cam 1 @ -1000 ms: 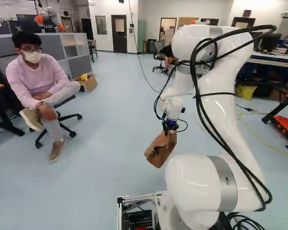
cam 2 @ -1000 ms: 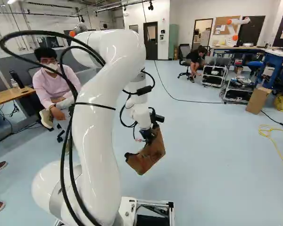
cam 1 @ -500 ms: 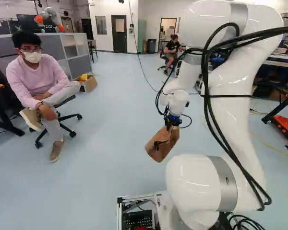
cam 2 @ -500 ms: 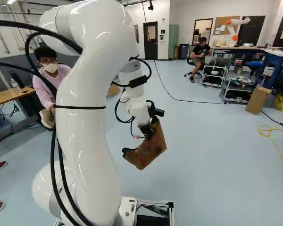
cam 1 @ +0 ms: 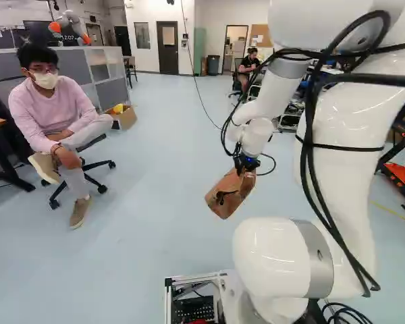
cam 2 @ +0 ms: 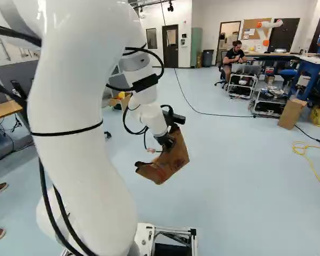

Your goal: Pick up the grocery bag from the ground

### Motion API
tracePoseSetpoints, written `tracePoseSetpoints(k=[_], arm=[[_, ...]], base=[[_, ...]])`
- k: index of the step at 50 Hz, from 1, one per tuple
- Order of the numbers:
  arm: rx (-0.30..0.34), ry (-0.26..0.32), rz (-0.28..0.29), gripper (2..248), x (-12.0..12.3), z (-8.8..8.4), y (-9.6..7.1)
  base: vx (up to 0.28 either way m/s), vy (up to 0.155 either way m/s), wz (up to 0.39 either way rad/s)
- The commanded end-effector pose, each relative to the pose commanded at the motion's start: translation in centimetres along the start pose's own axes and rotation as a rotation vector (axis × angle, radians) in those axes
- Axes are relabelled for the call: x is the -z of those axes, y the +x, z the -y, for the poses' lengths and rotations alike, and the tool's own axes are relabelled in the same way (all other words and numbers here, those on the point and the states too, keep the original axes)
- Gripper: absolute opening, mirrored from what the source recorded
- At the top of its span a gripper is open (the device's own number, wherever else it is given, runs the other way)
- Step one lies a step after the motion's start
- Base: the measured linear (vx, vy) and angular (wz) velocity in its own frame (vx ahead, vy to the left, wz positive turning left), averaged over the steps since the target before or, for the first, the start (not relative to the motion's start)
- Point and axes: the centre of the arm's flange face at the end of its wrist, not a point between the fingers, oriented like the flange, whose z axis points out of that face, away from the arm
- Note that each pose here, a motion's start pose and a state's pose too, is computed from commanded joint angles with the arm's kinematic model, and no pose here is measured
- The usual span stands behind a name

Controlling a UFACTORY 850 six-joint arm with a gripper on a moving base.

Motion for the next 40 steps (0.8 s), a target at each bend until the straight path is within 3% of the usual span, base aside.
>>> tracePoseSetpoints(k=[40], arm=[[-0.008, 0.05, -0.211, 21, 10.2, -0.6, -0.9]], base=[[0.0, 0.0, 0.0]])
